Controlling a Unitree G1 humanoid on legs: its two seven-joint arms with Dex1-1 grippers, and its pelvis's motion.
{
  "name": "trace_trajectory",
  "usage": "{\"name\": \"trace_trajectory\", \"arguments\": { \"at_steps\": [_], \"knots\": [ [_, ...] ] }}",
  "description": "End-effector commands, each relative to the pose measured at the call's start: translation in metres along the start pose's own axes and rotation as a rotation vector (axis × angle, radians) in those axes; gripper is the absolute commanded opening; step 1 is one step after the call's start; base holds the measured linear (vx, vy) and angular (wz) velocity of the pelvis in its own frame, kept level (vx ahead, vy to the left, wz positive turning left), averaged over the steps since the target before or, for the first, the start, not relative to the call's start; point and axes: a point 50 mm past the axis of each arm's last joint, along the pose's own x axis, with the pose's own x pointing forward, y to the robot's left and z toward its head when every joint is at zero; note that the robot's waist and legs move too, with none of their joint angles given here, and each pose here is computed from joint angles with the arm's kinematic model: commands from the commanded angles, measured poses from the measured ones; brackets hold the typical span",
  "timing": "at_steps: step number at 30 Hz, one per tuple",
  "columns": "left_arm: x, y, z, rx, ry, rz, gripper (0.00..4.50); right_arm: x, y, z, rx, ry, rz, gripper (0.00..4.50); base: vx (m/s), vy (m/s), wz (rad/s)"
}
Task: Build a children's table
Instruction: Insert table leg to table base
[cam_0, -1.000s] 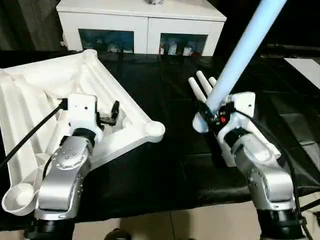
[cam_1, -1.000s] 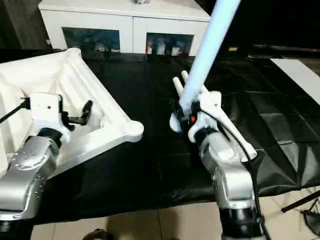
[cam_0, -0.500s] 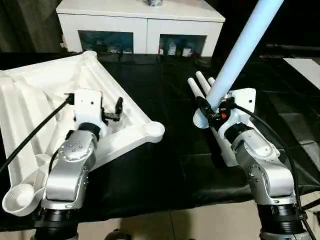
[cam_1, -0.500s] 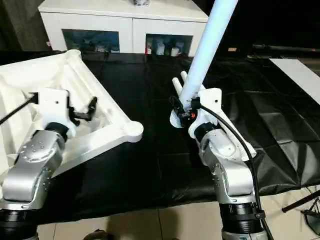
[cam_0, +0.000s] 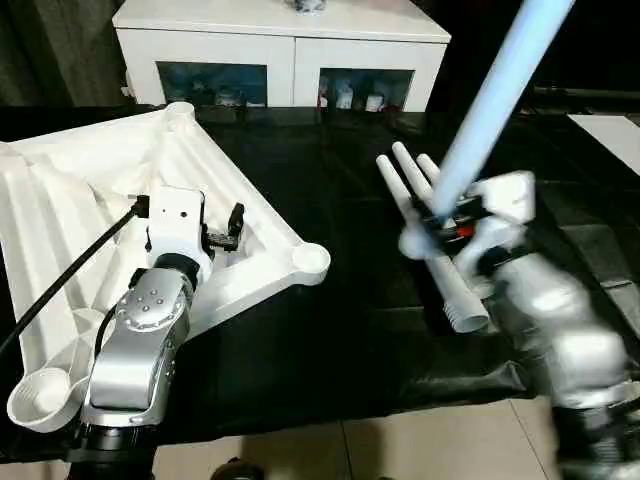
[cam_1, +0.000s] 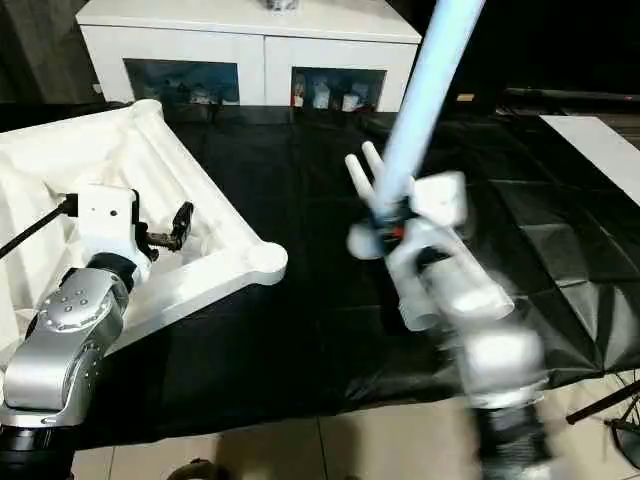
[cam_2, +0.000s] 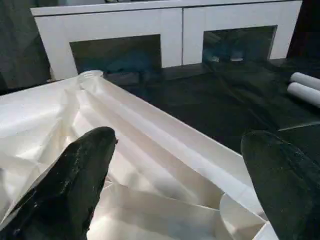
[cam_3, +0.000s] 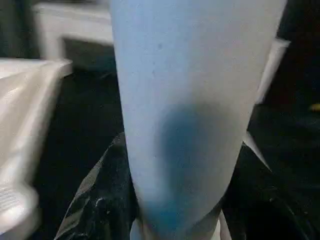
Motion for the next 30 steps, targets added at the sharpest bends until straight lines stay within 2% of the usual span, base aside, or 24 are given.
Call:
{"name": "trace_trajectory", "arguments": {
  "at_steps": [1, 5, 7, 8, 9, 10, 12, 15, 16, 19, 23, 30],
  "knots": [
    [0.001, -0.002, 0.001, 0.003, -0.004, -0.014, 4.50, 0.001, -0.014, 0.010, -0.012, -0.033, -0.033, 1.85, 0.000, 0.000, 0.00],
    [0.003, -0.001, 0.002, 0.002, -0.009, -0.021, 4.50, 0.004, -0.015, 0.016, 0.006, -0.060, -0.049, 1.85, 0.000, 0.000, 0.00],
    [0.003, -0.001, 0.002, 0.000, -0.014, -0.025, 4.50, 0.004, -0.006, 0.013, 0.024, -0.063, -0.032, 1.85, 0.000, 0.000, 0.00],
    [0.002, 0.000, 0.001, 0.019, -0.018, -0.016, 4.50, 0.002, 0.007, 0.004, 0.043, -0.047, -0.011, 1.85, 0.000, 0.000, 0.00],
    [0.001, 0.001, -0.001, 0.015, -0.013, -0.012, 4.50, 0.000, 0.014, -0.003, 0.066, -0.035, -0.006, 1.85, 0.000, 0.000, 0.00],
    [0.001, 0.001, -0.001, 0.015, -0.013, -0.012, 4.50, 0.000, 0.014, -0.003, 0.066, -0.035, -0.006, 1.85, 0.000, 0.000, 0.00],
    [-0.010, 0.010, -0.010, 0.047, 0.011, 0.049, 4.50, -0.009, 0.031, -0.021, 0.110, -0.007, -0.024, 1.85, 0.000, 0.000, 0.00],
    [-0.017, 0.015, -0.012, 0.023, -0.001, 0.097, 4.50, -0.013, 0.038, -0.024, 0.126, -0.013, -0.047, 1.85, 0.000, 0.000, 0.00],
    [-0.022, 0.017, -0.011, 0.028, -0.023, 0.120, 4.50, -0.014, 0.043, -0.025, 0.161, -0.023, -0.043, 1.85, 0.000, 0.000, 0.00],
    [-0.026, 0.018, -0.007, 0.017, -0.053, 0.143, 4.50, -0.014, 0.048, -0.025, 0.198, -0.035, -0.025, 1.85, 0.000, 0.000, 0.00],
    [-0.029, 0.015, -0.002, 0.004, -0.080, 0.148, 4.50, -0.012, 0.052, -0.023, 0.203, -0.038, 0.014, 1.85, 0.000, 0.000, 0.00],
    [-0.033, 0.011, -0.006, -0.001, -0.086, 0.156, 4.50, -0.008, 0.046, -0.026, 0.176, -0.017, 0.032, 1.85, 0.000, 0.000, 0.00]
  ]
}}
